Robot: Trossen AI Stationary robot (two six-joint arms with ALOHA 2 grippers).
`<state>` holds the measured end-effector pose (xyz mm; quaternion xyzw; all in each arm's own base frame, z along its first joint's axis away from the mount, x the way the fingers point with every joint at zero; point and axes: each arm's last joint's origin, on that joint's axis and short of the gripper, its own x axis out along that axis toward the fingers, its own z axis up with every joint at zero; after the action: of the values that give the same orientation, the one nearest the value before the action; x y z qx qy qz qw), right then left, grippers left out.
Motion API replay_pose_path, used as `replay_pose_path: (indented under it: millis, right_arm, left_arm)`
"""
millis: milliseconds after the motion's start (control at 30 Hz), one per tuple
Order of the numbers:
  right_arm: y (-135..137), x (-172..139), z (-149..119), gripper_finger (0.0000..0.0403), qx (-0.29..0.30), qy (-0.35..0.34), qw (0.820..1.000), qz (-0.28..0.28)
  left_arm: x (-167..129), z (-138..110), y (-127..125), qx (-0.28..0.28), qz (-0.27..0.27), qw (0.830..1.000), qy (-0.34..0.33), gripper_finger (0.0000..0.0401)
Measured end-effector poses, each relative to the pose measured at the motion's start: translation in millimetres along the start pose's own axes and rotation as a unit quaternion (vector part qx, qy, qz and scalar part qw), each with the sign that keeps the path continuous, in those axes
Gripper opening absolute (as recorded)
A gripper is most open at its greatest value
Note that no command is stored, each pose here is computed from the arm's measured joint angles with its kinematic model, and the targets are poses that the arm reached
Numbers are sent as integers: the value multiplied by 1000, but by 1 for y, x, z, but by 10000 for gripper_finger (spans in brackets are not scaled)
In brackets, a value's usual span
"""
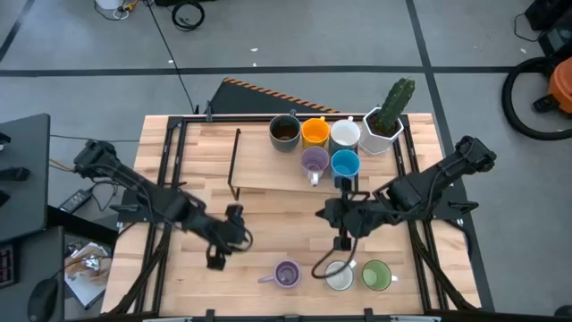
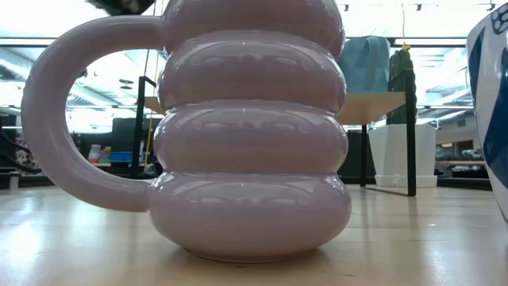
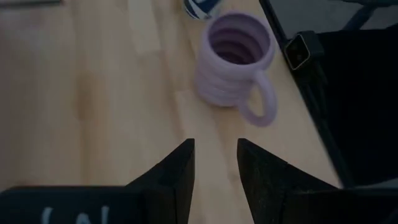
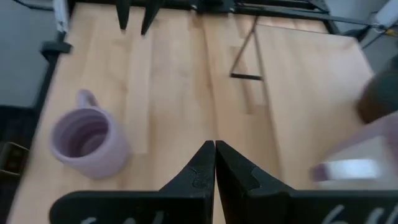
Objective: Place coffee mugs
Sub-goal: Put the purple mug on the shelf
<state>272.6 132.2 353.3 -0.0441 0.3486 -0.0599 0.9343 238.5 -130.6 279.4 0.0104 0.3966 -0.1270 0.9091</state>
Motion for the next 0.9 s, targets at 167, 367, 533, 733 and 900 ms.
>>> replay_pose_path:
  millis: [167, 367, 533, 733, 900]
  right_arm:
    - [17, 0, -10, 19, 14, -12, 1000, 13]
    - [27, 0, -15, 19, 24, -20, 999, 12]
    - [31, 0, -16, 19, 19, -24, 1000, 6]
    - [31, 1, -16, 19, 6, -24, 1000, 2]
    - [28, 2, -15, 19, -7, -24, 1000, -2]
  left_arm:
    - [34, -13, -35, -48, 1, 998, 31, 126]
    - [59, -19, -63, -116, -21, 993, 16, 156]
    - [69, -15, -72, -152, -30, 988, -24, 202]
    - [74, -16, -76, -151, -5, 987, -48, 217]
    - [79, -13, -80, -155, 9, 984, -86, 212]
